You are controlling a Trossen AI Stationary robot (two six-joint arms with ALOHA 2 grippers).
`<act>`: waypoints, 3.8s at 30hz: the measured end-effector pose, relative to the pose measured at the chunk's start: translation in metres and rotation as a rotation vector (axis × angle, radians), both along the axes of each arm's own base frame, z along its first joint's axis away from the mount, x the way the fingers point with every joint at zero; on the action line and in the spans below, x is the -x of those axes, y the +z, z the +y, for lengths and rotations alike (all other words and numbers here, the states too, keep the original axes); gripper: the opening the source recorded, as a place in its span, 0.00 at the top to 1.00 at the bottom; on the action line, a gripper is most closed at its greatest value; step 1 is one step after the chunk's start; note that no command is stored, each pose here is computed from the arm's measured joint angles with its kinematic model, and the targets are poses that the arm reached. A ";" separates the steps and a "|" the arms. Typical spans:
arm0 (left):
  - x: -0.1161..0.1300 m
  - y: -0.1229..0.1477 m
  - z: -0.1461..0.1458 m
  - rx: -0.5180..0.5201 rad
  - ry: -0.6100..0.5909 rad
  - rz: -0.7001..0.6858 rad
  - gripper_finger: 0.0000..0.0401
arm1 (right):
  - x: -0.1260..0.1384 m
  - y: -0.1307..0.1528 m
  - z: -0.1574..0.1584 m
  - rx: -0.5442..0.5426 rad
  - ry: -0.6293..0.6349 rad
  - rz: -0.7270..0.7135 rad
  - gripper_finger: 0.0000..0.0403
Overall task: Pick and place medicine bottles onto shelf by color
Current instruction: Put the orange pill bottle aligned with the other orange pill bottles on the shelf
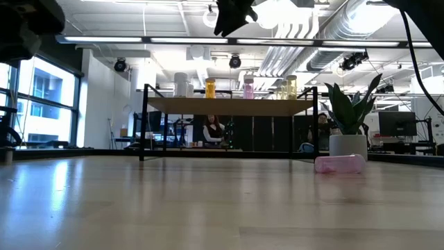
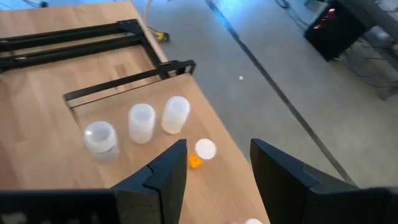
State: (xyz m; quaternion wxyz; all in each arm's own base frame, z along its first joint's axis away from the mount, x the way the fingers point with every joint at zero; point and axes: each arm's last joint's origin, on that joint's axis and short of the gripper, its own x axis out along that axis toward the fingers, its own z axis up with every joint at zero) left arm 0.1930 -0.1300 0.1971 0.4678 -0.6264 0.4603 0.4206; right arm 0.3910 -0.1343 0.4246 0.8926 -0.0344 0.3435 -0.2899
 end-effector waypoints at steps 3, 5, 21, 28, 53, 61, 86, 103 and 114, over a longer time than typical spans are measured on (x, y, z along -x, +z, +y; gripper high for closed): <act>-0.002 -0.007 -0.008 0.017 0.011 0.022 0.52 | -0.001 0.000 0.001 -0.019 0.036 -0.004 0.58; -0.004 -0.011 -0.013 0.028 0.020 0.024 0.52 | -0.001 0.000 0.001 -0.032 0.053 -0.008 0.58; -0.022 -0.051 -0.031 0.046 0.022 0.096 0.52 | -0.001 0.000 0.002 -0.037 0.059 -0.009 0.58; -0.025 -0.065 -0.032 0.023 0.027 0.132 0.52 | -0.001 -0.001 0.002 -0.031 0.065 -0.004 0.58; -0.028 -0.061 -0.030 -0.047 -0.070 0.028 0.78 | 0.004 -0.003 0.003 0.000 0.116 0.091 0.58; -0.033 -0.036 -0.016 -0.229 -0.049 -0.201 0.78 | 0.021 0.014 0.007 -0.093 0.261 0.025 0.58; -0.066 0.061 0.105 -0.875 -0.470 -0.678 0.78 | 0.056 0.035 0.037 -0.379 0.542 -0.014 0.58; -0.068 0.093 0.152 -1.188 -0.885 -0.891 0.78 | 0.043 0.040 0.068 -0.511 0.500 -0.111 0.58; -0.068 0.097 0.162 -1.352 -1.037 -0.858 0.78 | 0.034 0.044 0.102 -0.451 0.532 -0.148 0.50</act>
